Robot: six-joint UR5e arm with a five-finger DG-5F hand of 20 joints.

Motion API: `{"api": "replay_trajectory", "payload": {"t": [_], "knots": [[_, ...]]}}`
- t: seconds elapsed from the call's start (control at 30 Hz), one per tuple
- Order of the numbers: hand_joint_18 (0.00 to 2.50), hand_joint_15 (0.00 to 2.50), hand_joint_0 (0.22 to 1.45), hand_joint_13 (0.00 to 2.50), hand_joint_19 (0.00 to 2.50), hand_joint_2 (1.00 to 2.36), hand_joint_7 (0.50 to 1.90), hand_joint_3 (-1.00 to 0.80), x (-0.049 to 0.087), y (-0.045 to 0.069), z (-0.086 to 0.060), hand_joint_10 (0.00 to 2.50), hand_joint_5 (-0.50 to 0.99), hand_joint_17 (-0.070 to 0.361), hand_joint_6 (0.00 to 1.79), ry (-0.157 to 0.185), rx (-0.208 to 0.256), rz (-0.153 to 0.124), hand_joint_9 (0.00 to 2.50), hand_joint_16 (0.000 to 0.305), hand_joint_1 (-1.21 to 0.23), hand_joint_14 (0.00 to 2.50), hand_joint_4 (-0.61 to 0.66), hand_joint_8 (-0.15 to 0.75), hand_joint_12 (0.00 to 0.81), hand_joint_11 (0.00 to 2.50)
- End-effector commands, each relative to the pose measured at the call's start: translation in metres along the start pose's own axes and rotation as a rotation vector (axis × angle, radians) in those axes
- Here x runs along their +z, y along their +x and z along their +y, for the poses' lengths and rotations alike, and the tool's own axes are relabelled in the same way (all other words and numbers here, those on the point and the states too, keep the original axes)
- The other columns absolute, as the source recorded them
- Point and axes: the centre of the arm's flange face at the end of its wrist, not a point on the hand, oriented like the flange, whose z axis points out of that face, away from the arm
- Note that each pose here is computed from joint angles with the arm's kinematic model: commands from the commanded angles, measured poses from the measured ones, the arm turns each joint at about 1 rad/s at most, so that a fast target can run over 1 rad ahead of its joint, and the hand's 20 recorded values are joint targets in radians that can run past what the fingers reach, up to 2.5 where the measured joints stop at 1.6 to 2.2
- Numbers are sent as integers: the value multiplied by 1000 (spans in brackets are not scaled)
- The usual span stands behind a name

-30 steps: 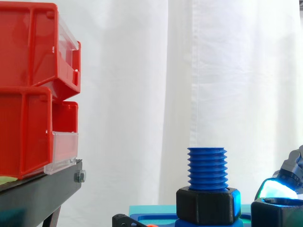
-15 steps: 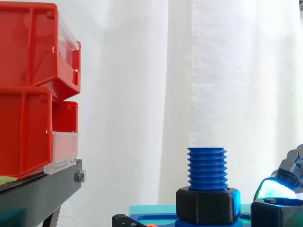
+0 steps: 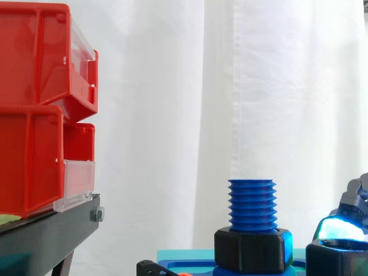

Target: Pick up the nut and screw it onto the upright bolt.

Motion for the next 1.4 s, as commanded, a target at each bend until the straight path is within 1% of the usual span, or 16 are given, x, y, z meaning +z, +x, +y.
{"api": "replay_trajectory", "payload": {"t": [0.0,0.13,0.3,0.6,0.63,0.7,0.83,0.87,0.9,0.97,1.03,1.1,1.13,1.27,1.33,1.37], "knots": [[48,0,531,203,0,1007,1296,-419,0,0,0,0,-191,87,501,0,0,0,383,38,-725,0,283,298,327,0],[51,0,532,214,0,1006,1336,-426,1,0,-1,0,-181,86,500,1,-1,-1,395,38,-714,0,280,301,327,0],[63,0,533,226,0,1006,1333,-433,1,0,-1,0,-174,85,501,1,-1,-1,415,38,-674,0,280,303,324,0],[69,0,531,236,0,1004,1328,-453,2,-1,-3,0,-171,83,509,4,-13,4,431,37,-661,0,279,310,322,0],[70,0,531,237,0,1003,1327,-452,2,-1,-2,0,-170,83,510,-9,-15,7,433,37,-661,0,278,310,321,0],[73,0,534,237,0,1003,1329,-456,3,-1,-2,0,-170,83,510,-13,-15,7,437,37,-659,0,276,311,321,0],[73,0,536,238,0,1003,1326,-458,4,-4,1,0,-169,83,512,-21,1,5,438,37,-660,0,277,311,320,0],[73,0,535,238,0,1003,1324,-454,5,-6,4,0,-169,82,512,-22,10,2,440,37,-660,0,277,310,320,0],[73,0,536,238,0,1003,1323,-457,9,-11,12,0,-169,82,513,-22,31,-5,440,37,-660,0,276,310,320,0],[72,0,536,239,0,1003,1321,-457,9,-12,14,0,-169,82,514,-23,25,2,439,37,-660,0,277,311,319,0],[72,0,536,239,0,1003,1323,-456,9,-13,14,0,-169,82,514,-20,-5,21,439,37,-660,0,276,310,319,0],[71,0,536,241,0,1003,1323,-457,9,-16,15,0,-169,82,515,-15,-17,42,440,36,-660,0,276,311,319,0],[71,0,536,240,0,1003,1317,-457,10,-17,15,0,-168,82,516,-14,-13,45,440,36,-660,0,276,311,319,0],[72,0,536,242,0,1003,1316,-457,9,-19,13,0,-168,82,516,-6,-3,79,440,36,-659,0,276,310,318,0],[71,0,536,242,0,1003,1317,-457,8,-19,12,0,-168,82,517,-2,15,90,438,36,-659,0,276,310,318,0],[71,0,536,242,0,1004,1319,-455,8,-22,13,0,-168,82,517,2,47,97,440,36,-659,0,276,311,318,0]]}}
